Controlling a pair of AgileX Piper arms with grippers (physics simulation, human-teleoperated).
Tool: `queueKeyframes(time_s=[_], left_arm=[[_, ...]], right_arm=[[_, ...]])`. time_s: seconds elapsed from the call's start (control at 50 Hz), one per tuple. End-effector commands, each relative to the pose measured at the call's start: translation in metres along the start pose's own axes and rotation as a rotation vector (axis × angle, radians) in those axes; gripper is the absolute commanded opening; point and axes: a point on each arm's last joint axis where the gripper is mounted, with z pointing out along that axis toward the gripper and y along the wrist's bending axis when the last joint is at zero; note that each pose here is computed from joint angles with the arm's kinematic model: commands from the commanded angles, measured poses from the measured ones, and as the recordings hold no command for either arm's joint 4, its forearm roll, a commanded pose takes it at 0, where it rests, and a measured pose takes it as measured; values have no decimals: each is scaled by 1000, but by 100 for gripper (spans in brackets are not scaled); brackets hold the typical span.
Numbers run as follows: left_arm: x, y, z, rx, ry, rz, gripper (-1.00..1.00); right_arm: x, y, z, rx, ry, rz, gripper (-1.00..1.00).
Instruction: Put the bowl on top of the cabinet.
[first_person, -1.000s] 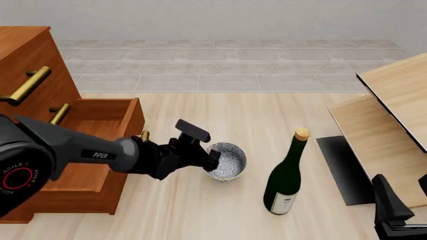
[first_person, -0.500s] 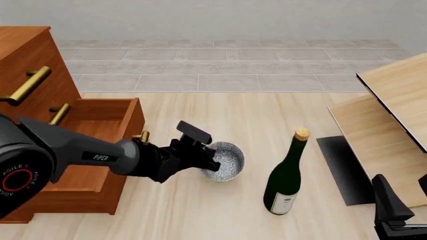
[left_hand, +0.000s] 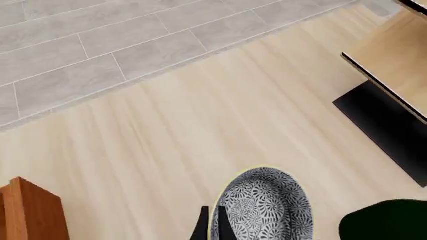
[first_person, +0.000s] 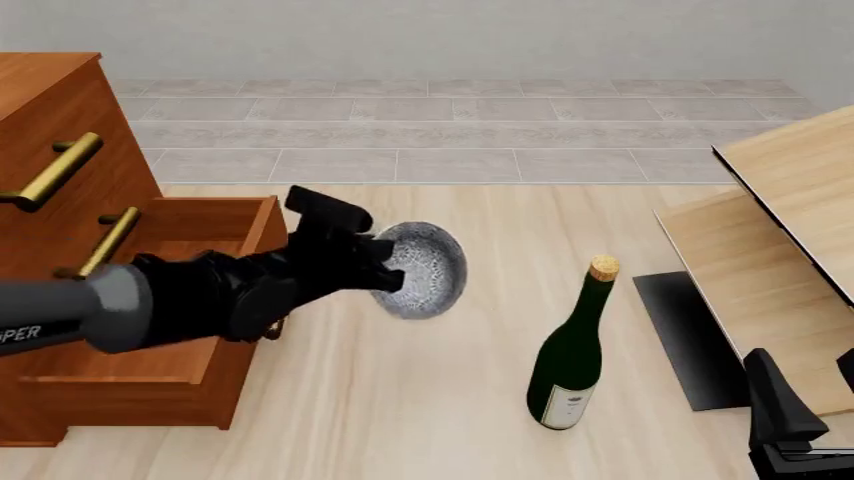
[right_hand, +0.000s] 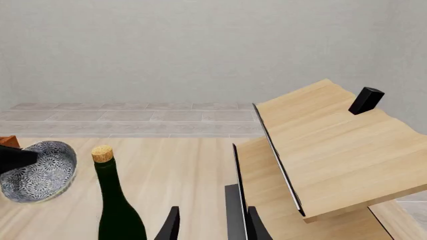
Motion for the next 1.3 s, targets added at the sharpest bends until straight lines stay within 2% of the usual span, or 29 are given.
queueKeyframes(time_s=[0.02,0.16,0.18,0.22,0.26,0.28,0.3,0.32,0.36,0.38,0.4,0.46,0.84,0.86,0.92,1.04,1.18,1.24,1.3], left_arm=[[-35,17,-67,-50,-144,-52,-100],[-44,31,-116,-103,-224,-87,-100],[-45,32,-128,-111,-256,-71,-100],[-47,37,-140,-132,-271,-106,-100],[-52,37,-153,-147,-293,-65,-100],[-53,44,-157,-171,-295,-121,-100],[-55,45,-165,-189,-308,-57,-100],[-56,47,-171,-195,-314,-119,-100],[-58,48,-177,-204,-324,-122,-100],[-59,49,-182,-216,-323,-101,-100],[-60,48,-186,-210,-327,-135,-100],[-66,46,-210,-220,-367,-143,-100],[-95,48,-263,-272,-456,-248,-100],[-98,48,-272,-285,-481,-256,-100],[-101,50,-275,-294,-485,-271,-100],[-108,60,-287,-371,-507,-323,-100],[-115,61,-302,-393,-548,-380,-100],[-117,60,-316,-416,-606,-396,-100],[-121,63,-322,-437,-613,-431,-100]], right_arm=[[0,0,0,0,0,0,100],[0,0,0,0,0,0,100],[0,0,0,0,0,0,100],[0,0,0,0,0,0,100],[0,0,0,0,0,0,100],[0,0,0,0,0,0,100],[0,0,0,0,0,0,100],[0,0,0,0,0,0,100],[0,0,0,0,0,0,100],[0,0,0,0,0,0,100],[0,0,0,0,0,0,100],[0,0,0,0,0,0,100],[0,0,0,0,0,0,100],[0,0,0,0,0,0,100],[0,0,0,0,0,0,100],[0,0,0,0,0,0,100],[0,0,0,0,0,0,100],[0,0,0,0,0,0,100],[0,0,0,0,0,0,100]])
